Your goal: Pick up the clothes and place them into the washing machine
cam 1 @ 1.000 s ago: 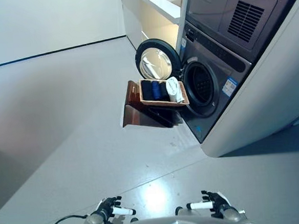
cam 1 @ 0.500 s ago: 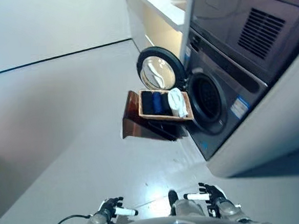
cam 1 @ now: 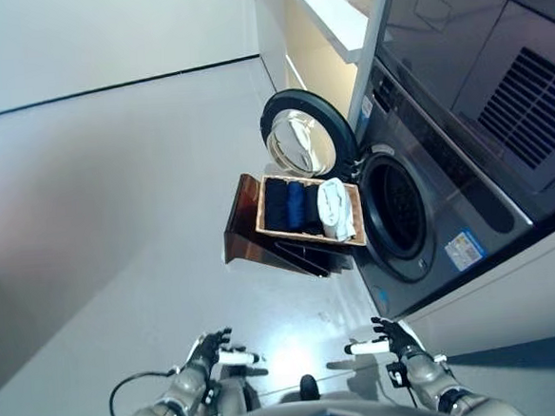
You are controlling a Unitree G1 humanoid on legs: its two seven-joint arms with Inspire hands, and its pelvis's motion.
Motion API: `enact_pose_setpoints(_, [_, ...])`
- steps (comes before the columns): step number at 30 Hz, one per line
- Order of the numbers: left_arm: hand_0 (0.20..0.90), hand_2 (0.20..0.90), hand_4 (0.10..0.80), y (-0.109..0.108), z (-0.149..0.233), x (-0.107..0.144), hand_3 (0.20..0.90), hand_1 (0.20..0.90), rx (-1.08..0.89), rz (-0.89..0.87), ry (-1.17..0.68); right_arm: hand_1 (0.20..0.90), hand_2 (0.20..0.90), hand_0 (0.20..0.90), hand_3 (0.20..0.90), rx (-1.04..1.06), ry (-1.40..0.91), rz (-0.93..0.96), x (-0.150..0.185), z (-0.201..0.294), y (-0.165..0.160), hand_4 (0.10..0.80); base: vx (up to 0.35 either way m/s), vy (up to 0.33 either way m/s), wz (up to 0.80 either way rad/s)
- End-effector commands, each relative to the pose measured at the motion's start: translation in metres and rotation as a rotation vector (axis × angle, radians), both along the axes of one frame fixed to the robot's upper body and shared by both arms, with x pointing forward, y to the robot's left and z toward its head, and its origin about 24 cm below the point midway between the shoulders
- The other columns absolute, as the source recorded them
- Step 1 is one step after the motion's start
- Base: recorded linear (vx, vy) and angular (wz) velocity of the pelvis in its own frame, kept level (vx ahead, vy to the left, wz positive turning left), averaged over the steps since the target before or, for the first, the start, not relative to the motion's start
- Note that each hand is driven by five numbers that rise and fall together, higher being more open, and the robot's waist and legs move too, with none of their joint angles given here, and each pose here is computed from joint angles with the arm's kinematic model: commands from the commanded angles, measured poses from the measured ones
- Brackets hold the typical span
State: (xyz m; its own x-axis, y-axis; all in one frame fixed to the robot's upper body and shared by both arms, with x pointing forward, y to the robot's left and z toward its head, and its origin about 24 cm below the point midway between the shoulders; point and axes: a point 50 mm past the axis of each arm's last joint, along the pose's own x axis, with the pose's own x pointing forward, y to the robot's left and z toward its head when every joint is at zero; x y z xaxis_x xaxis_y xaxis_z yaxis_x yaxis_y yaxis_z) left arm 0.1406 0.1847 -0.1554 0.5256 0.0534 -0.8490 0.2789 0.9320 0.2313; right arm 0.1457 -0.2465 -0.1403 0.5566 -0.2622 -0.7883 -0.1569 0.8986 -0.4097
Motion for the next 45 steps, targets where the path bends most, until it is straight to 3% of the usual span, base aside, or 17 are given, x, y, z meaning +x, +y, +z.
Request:
enact_pose_setpoints(1, [0.900,0.900,0.800,0.009,0.003,0.004,0.900,0.900,0.054,-0.025,-0.035,0.900,0.900,0.900,0.900,0.004,-0.087,-0.028,0.010,0.005,0.002,0.800,0.355,0.115,-1.18])
enact_pose_setpoints(4, [0.900,0.900,0.800,0.013,0.004,0.003,0.900,0.900,0.062,-0.012,-0.039,0.900,0.900,0.900,0.900,-0.002,-0.081,-0.054,0.013,0.006,-0.001,0.800,0.361,0.173,-1.23])
enact_pose_setpoints(6, [0.900,0.900,0.800,0.019,0.012,0.020,0.900,0.900,0.078,-0.017,-0.103,0.900,0.900,0.900,0.900,0.017,-0.075,-0.085,0.013,0.006,-0.002,0.800,0.387,0.187,-1.33])
enact_pose_setpoints(14, [0.900,0.900,0.800,0.025,0.019,0.033,0.900,0.900,0.078,-0.052,-0.139,0.900,0.900,0.900,0.900,0.038,-0.051,-0.112,0.007,0.004,-0.005,0.800,0.296,0.149,0.11])
enact_pose_setpoints(20, [0.900,0.900,0.800,0.031,0.009,0.011,0.900,0.900,0.089,-0.056,-0.037,0.900,0.900,0.900,0.900,0.027,-0.031,-0.062,0.007,0.002,-0.003,0.800,0.327,0.079,0.03])
enact_pose_setpoints(27, [0.900,0.900,0.800,0.031,0.008,0.008,0.900,0.900,0.085,-0.015,-0.043,0.900,0.900,0.900,0.900,0.001,-0.014,-0.013,0.004,0.002,-0.003,0.800,0.241,-0.132,0.09])
enact_pose_setpoints(32, [0.900,0.900,0.800,0.020,0.004,0.002,0.900,0.900,0.052,-0.034,-0.028,0.900,0.900,0.900,0.900,0.004,-0.012,-0.033,-0.001,0.002,-0.008,0.800,0.167,-0.195,0.56])
enact_pose_setpoints(36, [0.900,0.900,0.800,0.017,0.008,0.012,0.900,0.900,0.036,-0.029,-0.069,0.900,0.900,0.900,0.900,0.017,-0.085,-0.083,0.013,0.009,-0.013,0.800,0.004,-0.121,0.40])
enact_pose_setpoints(45, [0.900,0.900,0.800,0.019,-0.001,-0.013,0.900,0.900,0.059,-0.028,0.011,0.900,0.900,0.900,0.900,0.008,-0.123,-0.177,0.022,0.018,-0.029,0.800,0.185,0.108,-0.11])
